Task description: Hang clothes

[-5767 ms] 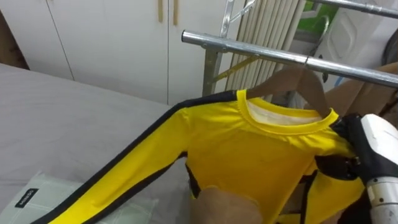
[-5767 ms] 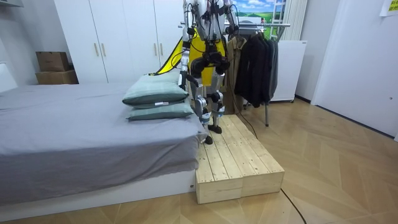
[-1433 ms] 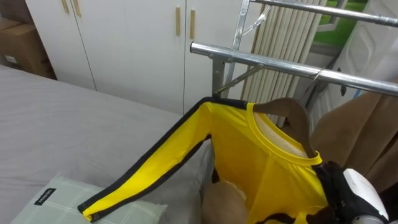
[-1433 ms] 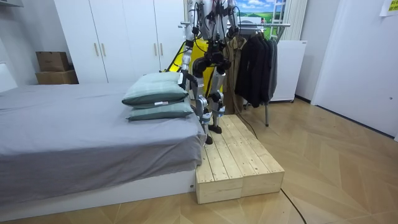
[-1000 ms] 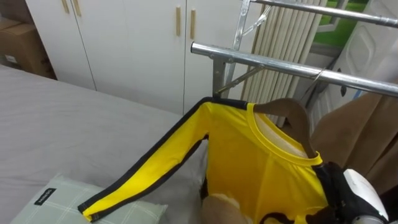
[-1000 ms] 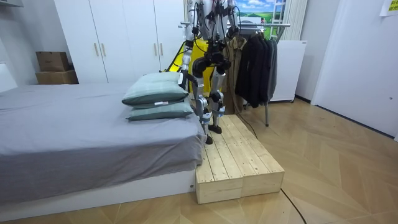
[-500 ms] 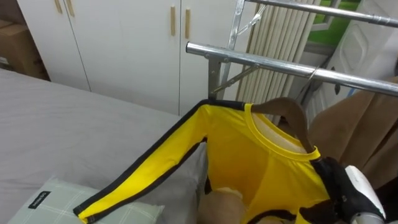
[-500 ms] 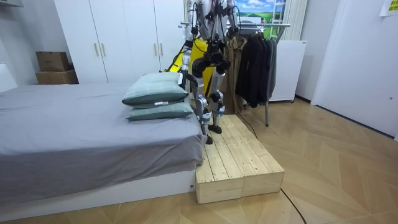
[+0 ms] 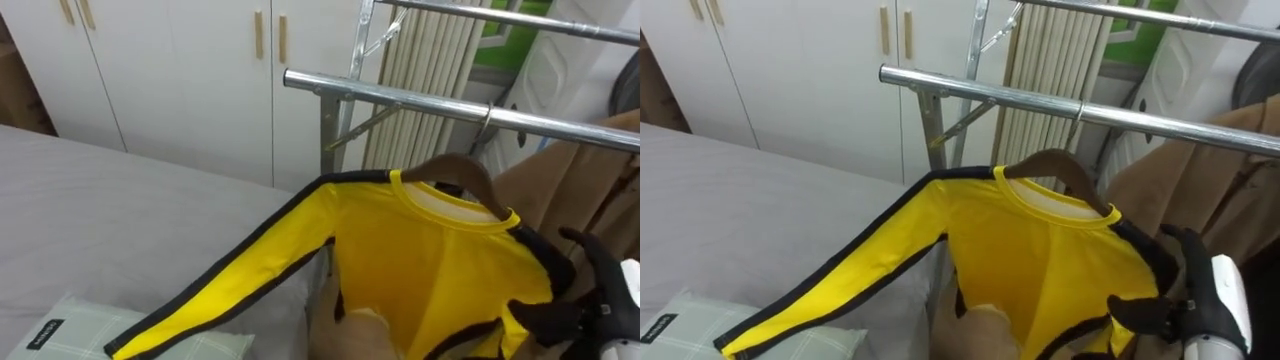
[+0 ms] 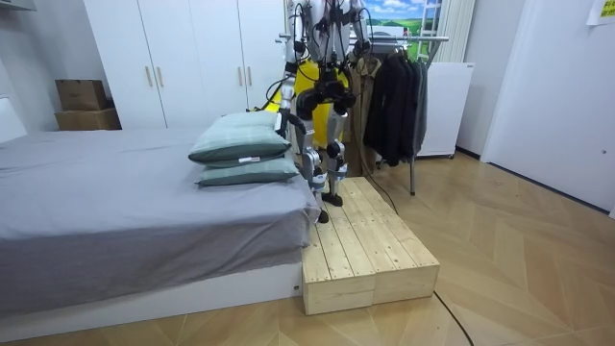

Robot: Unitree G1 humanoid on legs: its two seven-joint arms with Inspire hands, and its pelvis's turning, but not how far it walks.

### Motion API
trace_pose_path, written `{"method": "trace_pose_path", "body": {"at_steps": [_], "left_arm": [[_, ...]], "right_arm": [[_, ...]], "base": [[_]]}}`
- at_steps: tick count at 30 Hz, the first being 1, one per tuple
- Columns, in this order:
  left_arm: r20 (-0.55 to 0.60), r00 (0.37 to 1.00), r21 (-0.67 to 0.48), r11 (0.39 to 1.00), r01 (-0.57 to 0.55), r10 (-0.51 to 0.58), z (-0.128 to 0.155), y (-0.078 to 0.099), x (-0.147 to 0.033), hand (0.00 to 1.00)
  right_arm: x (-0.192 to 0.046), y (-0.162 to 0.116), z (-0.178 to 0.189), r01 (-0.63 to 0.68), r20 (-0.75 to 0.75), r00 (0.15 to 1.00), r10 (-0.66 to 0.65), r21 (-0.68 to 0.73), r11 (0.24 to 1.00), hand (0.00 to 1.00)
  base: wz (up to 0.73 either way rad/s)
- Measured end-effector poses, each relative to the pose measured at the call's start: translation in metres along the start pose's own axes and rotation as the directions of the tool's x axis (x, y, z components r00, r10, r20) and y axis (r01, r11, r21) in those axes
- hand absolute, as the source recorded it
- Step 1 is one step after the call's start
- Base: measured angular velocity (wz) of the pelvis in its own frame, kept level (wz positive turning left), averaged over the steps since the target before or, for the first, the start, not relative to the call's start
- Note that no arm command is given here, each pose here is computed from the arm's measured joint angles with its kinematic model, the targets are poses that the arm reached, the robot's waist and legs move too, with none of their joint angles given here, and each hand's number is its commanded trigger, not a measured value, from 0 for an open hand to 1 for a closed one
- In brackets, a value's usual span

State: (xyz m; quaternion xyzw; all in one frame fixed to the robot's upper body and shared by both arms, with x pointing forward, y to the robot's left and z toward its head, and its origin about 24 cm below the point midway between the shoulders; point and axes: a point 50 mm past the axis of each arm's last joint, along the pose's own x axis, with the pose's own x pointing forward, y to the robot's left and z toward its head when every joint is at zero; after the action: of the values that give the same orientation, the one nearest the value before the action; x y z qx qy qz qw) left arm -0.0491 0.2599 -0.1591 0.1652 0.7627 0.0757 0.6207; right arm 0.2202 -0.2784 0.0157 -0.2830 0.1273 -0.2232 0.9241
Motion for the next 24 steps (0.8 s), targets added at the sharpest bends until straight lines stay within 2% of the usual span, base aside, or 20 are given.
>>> {"method": "trace_pose_path", "body": {"at_steps": [10,24], "left_arm": [[-0.01,1.0,-0.001,1.0,0.009,-0.009,-0.004,-0.001,0.0,0.0],[-0.023,0.999,-0.03,0.999,0.031,-0.032,-0.01,-0.008,0.0,0.0]], "right_arm": [[-0.002,-0.018,-0.003,0.123,-0.014,0.992,-0.122,0.102,0.987,0.0],[-0.018,-0.022,-0.021,0.148,-0.086,0.987,-0.134,0.18,0.972,0.0]], "base": [[-0.01],[-0.05]]}}
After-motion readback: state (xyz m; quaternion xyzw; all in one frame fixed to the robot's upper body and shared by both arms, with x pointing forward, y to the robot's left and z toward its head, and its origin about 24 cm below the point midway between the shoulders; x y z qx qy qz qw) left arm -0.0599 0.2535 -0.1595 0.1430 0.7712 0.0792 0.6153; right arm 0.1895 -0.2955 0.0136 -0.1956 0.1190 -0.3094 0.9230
